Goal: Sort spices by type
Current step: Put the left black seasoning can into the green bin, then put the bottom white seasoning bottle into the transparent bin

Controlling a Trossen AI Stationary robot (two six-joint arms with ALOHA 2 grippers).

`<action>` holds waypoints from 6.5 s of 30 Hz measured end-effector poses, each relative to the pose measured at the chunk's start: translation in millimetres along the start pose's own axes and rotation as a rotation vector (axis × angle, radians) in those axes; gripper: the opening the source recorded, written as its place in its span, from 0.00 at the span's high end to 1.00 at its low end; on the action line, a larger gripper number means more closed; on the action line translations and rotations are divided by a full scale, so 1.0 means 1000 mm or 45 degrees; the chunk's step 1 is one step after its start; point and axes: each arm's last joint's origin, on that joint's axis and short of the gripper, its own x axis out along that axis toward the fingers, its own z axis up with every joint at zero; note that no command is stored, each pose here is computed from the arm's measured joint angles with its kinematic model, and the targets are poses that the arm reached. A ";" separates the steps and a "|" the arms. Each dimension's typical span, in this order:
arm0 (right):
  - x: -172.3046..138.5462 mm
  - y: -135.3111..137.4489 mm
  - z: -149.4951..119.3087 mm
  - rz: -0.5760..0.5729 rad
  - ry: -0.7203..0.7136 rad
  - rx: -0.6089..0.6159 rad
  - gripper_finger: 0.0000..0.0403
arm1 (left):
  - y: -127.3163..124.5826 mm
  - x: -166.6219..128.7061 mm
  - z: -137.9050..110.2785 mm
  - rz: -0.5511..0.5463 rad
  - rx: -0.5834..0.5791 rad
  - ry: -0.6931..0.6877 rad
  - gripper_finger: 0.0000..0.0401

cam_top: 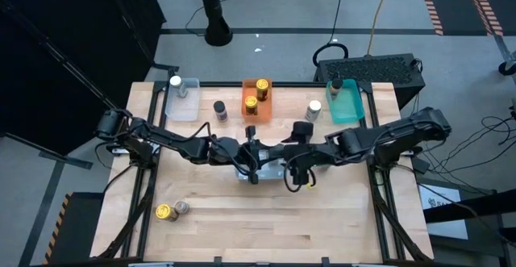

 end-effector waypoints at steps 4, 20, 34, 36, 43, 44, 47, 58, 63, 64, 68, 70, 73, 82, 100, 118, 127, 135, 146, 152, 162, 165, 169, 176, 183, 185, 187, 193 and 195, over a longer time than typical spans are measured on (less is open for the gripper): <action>0.008 0.004 0.000 0.000 0.015 -0.072 0.20 | 0.000 0.000 0.001 0.001 -0.003 -0.012 0.68; 0.014 -0.007 0.000 -0.021 0.043 -0.090 0.74 | -0.001 0.000 0.001 0.021 0.000 -0.001 0.62; 0.004 -0.049 -0.014 -0.111 0.203 0.294 0.74 | 0.010 -0.005 0.004 0.245 0.001 0.053 0.61; -0.008 -0.067 -0.031 -0.201 0.333 0.318 0.74 | 0.013 -0.011 0.007 0.310 0.010 0.072 0.61; -0.040 -0.112 -0.040 -0.317 0.240 0.558 0.74 | 0.022 -0.027 0.021 0.364 0.025 0.050 0.61; -0.045 -0.120 -0.044 -0.368 0.246 0.615 0.74 | 0.023 -0.029 0.023 0.365 0.019 0.042 0.61; -0.060 -0.142 -0.062 -0.594 0.312 0.847 0.74 | 0.023 -0.037 0.030 0.373 0.007 0.019 0.61; -0.057 -0.201 -0.127 -0.832 0.579 1.304 0.74 | 0.030 -0.076 0.053 0.527 0.025 0.035 0.61; -0.037 -0.213 -0.164 -0.795 0.614 1.427 0.74 | 0.029 -0.096 0.059 0.539 0.043 0.062 0.61; -0.033 -0.214 -0.171 -0.798 0.613 1.449 0.74 | 0.028 -0.100 0.061 0.531 0.041 0.052 0.61; -0.017 -0.216 -0.193 -0.808 0.581 1.505 0.74 | 0.025 -0.109 0.067 0.505 0.035 0.024 0.61; -0.010 -0.216 -0.201 -0.798 0.557 1.529 0.74 | 0.024 -0.111 0.068 0.497 0.032 0.013 0.61; -0.002 -0.216 -0.213 -0.815 0.519 1.557 0.74 | 0.023 -0.112 0.069 0.493 0.032 0.009 0.61; 0.014 -0.211 -0.233 -0.835 0.448 1.587 0.74 | 0.023 -0.111 0.068 0.492 0.033 0.012 0.61; 0.006 -0.209 -0.225 -0.828 0.285 1.563 0.46 | 0.022 -0.111 0.064 0.481 0.002 0.049 0.61; -0.049 -0.111 -0.129 -0.218 -0.503 0.847 0.47 | -0.020 -0.127 0.033 0.135 -0.522 0.382 0.61; -0.057 -0.082 -0.110 -0.007 -0.660 0.692 0.47 | -0.044 -0.142 0.023 -0.175 -1.096 0.717 0.62; -0.055 -0.076 -0.110 0.019 -0.633 0.668 0.47 | -0.055 -0.142 0.002 -0.140 -1.407 1.152 0.69; -0.055 -0.075 -0.112 0.028 -0.614 0.662 0.47 | -0.063 -0.129 0.026 -0.206 -1.420 1.312 0.82; -0.055 -0.075 -0.112 0.024 -0.613 0.649 0.47 | -0.036 -0.129 0.042 -0.027 -1.251 1.320 0.84; -0.054 -0.075 -0.113 0.019 -0.599 0.630 0.47 | 0.026 -0.112 0.059 0.021 -1.120 1.154 0.84; -0.054 -0.074 -0.114 0.017 -0.582 0.627 0.47 | 0.040 -0.110 0.055 0.042 -1.066 1.165 0.84; -0.053 -0.075 -0.115 -0.023 -0.559 0.630 0.47 | 0.058 -0.105 0.051 0.073 -0.998 1.131 0.84; -0.053 -0.076 -0.117 -0.081 -0.544 0.630 0.47 | 0.079 -0.095 0.052 0.095 -0.921 0.997 0.84; -0.053 -0.076 -0.117 -0.081 -0.546 0.631 0.47 | 0.084 -0.095 0.051 0.105 -0.911 0.990 0.84; -0.053 -0.076 -0.117 -0.081 -0.546 0.632 0.47 | 0.083 -0.094 0.052 0.096 -0.901 0.982 0.84; -0.053 -0.076 -0.117 -0.081 -0.546 0.632 0.47 | 0.081 -0.094 0.053 0.077 -0.875 0.969 0.84; -0.053 -0.076 -0.117 -0.080 -0.547 0.636 0.47 | 0.080 -0.094 0.054 0.082 -0.866 0.967 0.84; -0.053 -0.076 -0.117 -0.079 -0.547 0.640 0.47 | 0.079 -0.094 0.054 0.082 -0.866 0.967 0.84</action>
